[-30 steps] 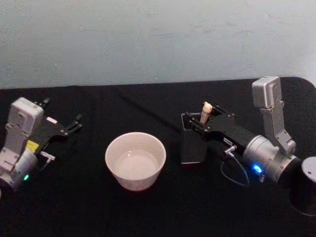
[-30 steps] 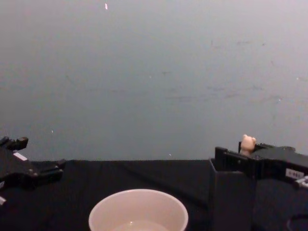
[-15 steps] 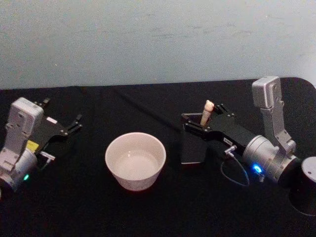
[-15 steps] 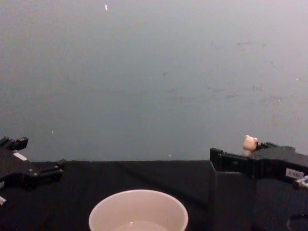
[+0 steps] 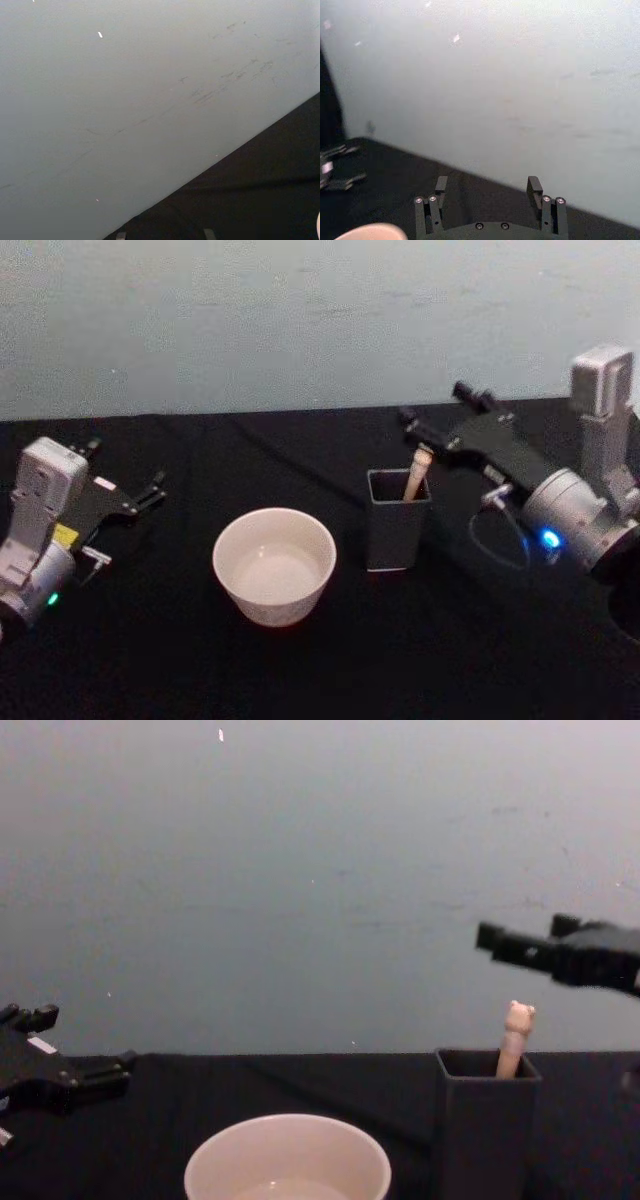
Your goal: Pick up the stirring spoon with one hand, stir inside the cup, then place it back in its original position.
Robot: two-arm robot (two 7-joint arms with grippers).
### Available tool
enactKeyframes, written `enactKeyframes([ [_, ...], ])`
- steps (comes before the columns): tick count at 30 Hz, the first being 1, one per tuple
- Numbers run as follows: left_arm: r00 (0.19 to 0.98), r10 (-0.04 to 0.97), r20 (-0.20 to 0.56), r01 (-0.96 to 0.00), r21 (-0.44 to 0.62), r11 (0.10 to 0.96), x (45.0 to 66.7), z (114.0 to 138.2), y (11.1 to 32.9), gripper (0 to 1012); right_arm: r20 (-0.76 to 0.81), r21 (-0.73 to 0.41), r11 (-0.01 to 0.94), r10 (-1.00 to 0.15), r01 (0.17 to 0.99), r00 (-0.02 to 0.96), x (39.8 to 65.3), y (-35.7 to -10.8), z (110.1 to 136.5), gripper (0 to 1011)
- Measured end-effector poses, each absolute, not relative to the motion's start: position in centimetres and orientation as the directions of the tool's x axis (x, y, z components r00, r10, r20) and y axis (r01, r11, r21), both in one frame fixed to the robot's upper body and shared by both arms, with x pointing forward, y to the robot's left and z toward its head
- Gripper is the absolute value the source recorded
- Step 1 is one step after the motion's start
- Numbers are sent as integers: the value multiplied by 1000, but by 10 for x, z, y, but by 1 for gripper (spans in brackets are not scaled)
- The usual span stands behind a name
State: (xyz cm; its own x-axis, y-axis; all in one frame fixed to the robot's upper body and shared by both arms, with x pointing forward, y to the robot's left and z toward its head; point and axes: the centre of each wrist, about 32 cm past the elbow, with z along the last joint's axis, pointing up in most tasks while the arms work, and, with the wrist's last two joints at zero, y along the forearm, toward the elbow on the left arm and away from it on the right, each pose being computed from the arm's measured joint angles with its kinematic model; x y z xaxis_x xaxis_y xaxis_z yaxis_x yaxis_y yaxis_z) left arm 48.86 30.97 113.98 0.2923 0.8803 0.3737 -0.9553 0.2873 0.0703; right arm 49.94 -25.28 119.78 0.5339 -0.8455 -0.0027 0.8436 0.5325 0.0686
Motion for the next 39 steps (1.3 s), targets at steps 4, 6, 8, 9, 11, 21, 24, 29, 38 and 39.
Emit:
enactKeyframes([
  [4,292,880,374,-955,70,287,489,1140,310,1001,19,81,453,-891,888,453,504,-261,1195,1000],
  [6,292,880,374,-955,70,287,489,1140,310,1001,39,74,411,-912,909,409,507,-264,1190,1000],
  [8,292,880,374,-955,70,287,489,1140,310,1001,54,60,386,-922,921,383,508,-267,1184,1000],
  [9,292,880,374,-955,70,287,489,1140,310,1001,62,53,376,-926,925,372,508,-268,1181,1000],
  [11,292,880,374,-955,70,287,489,1140,310,1001,85,25,352,-933,936,349,509,-271,1171,1000],
  [21,292,880,374,-955,70,287,489,1140,310,1001,130,-84,327,-933,941,336,503,-270,1136,1000],
  [24,292,880,374,-955,70,287,489,1140,310,1001,134,-109,326,-931,939,339,501,-269,1129,1000],
  [29,292,880,374,-955,70,287,489,1140,310,1001,144,-136,322,-929,937,341,501,-267,1120,1000],
  [38,292,880,374,-955,70,287,489,1140,310,1001,144,-134,324,-929,937,342,501,-267,1122,1000],
  [39,292,880,374,-955,70,287,489,1140,310,1001,143,-133,324,-929,937,342,501,-267,1122,1000],
])
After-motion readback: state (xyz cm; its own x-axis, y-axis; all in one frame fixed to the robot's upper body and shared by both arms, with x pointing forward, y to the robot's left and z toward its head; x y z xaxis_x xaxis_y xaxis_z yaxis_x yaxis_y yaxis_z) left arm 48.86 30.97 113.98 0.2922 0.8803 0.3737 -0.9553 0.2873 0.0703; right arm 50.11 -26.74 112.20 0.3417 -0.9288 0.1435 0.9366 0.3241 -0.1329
